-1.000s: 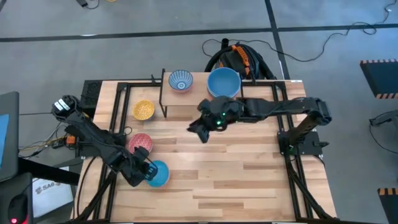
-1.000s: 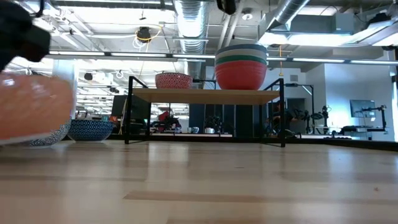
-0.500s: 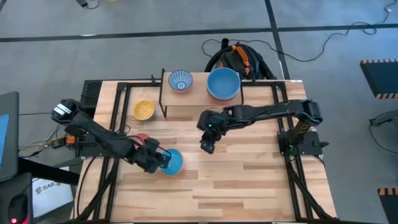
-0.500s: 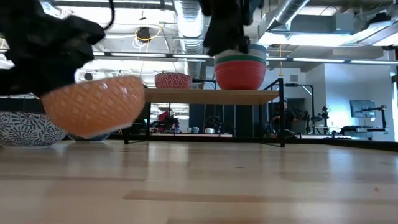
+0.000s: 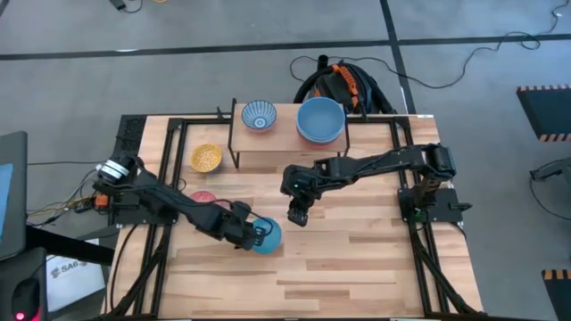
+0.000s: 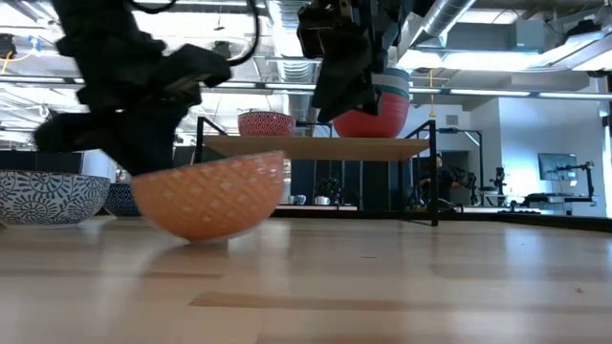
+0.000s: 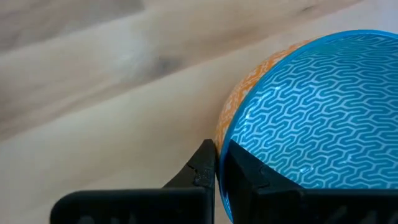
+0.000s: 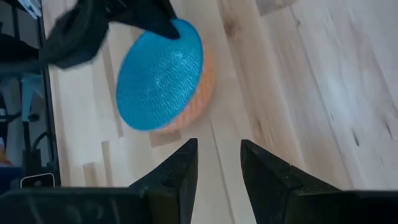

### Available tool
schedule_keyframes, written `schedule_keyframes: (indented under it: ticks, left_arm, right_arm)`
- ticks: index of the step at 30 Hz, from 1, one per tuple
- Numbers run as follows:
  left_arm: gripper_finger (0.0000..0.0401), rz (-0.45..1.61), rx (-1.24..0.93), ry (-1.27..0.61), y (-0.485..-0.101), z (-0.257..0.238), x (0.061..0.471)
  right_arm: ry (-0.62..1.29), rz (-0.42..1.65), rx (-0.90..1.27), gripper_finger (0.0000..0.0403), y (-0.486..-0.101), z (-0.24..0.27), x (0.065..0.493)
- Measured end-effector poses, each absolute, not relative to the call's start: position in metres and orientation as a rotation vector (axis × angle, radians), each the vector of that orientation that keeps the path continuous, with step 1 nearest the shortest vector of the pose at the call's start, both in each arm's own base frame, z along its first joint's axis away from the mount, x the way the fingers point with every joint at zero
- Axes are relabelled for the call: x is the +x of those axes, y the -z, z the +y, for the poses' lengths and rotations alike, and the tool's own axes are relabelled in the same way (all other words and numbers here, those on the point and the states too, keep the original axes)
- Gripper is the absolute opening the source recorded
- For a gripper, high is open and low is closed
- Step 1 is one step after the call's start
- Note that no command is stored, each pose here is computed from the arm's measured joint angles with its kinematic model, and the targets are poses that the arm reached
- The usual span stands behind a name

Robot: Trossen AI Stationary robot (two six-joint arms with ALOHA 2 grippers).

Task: Place and stack bowls onto a shelf
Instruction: Stack the yellow-blue patterned bowl on top of the red-blue patterned bowl on the shelf

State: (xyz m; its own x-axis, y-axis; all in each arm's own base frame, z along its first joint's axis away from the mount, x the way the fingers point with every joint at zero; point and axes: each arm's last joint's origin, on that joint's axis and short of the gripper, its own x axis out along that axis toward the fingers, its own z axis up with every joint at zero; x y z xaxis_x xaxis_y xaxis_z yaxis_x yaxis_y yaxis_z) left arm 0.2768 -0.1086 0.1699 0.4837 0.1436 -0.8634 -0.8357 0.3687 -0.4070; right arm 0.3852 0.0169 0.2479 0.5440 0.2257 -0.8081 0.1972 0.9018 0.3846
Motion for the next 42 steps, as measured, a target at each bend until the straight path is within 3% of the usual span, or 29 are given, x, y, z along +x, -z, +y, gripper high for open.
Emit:
schedule_keyframes:
  ticks: [17, 31, 42]
  left_arm:
    - [0.0000, 0.799, -0.783, -0.742, -0.212, -0.098, 0.295]
    - [0.0000, 0.692, -0.777, -0.778, -0.241, -0.091, 0.284]
    - [0.0000, 0.618, -0.769, -0.821, -0.248, -0.086, 0.280]
  right_arm:
    - [-0.045, 1.011, 0.458, 0.0149, -0.256, 0.030, 0.379]
    - [-0.012, 0.858, 0.476, 0.0149, -0.303, 0.010, 0.357]
    - [-0.004, 0.840, 0.485, 0.0149, -0.309, 0.008, 0.353]
